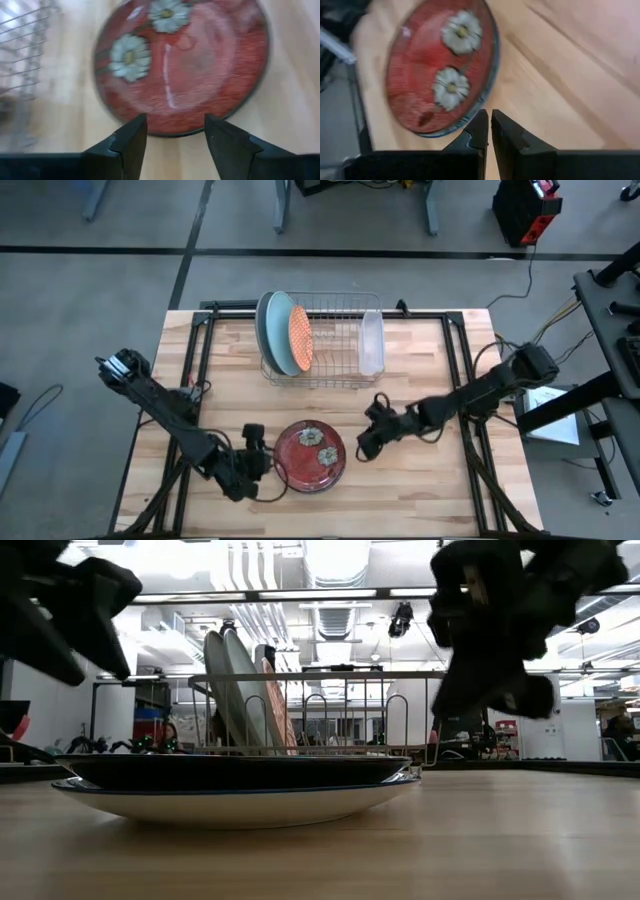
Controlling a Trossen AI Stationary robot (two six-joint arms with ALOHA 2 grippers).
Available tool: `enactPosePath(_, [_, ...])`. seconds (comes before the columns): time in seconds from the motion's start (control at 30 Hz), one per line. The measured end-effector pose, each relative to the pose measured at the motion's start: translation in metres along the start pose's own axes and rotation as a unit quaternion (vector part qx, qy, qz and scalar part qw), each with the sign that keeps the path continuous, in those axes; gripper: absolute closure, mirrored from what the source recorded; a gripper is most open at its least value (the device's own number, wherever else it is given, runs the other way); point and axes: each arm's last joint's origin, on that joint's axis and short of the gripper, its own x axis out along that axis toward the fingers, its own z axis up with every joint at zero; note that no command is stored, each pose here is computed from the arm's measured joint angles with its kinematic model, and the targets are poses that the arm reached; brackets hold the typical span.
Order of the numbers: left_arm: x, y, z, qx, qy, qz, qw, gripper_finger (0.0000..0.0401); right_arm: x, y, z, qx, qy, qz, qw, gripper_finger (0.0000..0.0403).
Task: Sort dishes
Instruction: Put the red plate in the dish rack
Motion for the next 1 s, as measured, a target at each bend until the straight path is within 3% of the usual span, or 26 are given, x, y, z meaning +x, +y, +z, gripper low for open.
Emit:
enactPosePath(0.37, [0.031, -0.022, -0.008, 0.025, 0.010, 0.004, 1.000, 0.0247, 0.041, 0.023, -0.029, 0.089, -0.044, -0.002, 0.995, 0.0313])
enactPosePath(0.73, [0.046, -0.030, -0.017, 0.025, 0.022, 0.000, 0.999, 0.0247, 0.070, 0.053, -0.025, 0.091, -0.064, 0.002, 0.994, 0.0238])
enactPosePath(1.0, [0.049, -0.029, -0.021, 0.017, 0.006, -0.008, 1.000, 0.0247, 0.082, 0.067, -0.021, 0.061, -0.078, 0.002, 0.995, 0.0242])
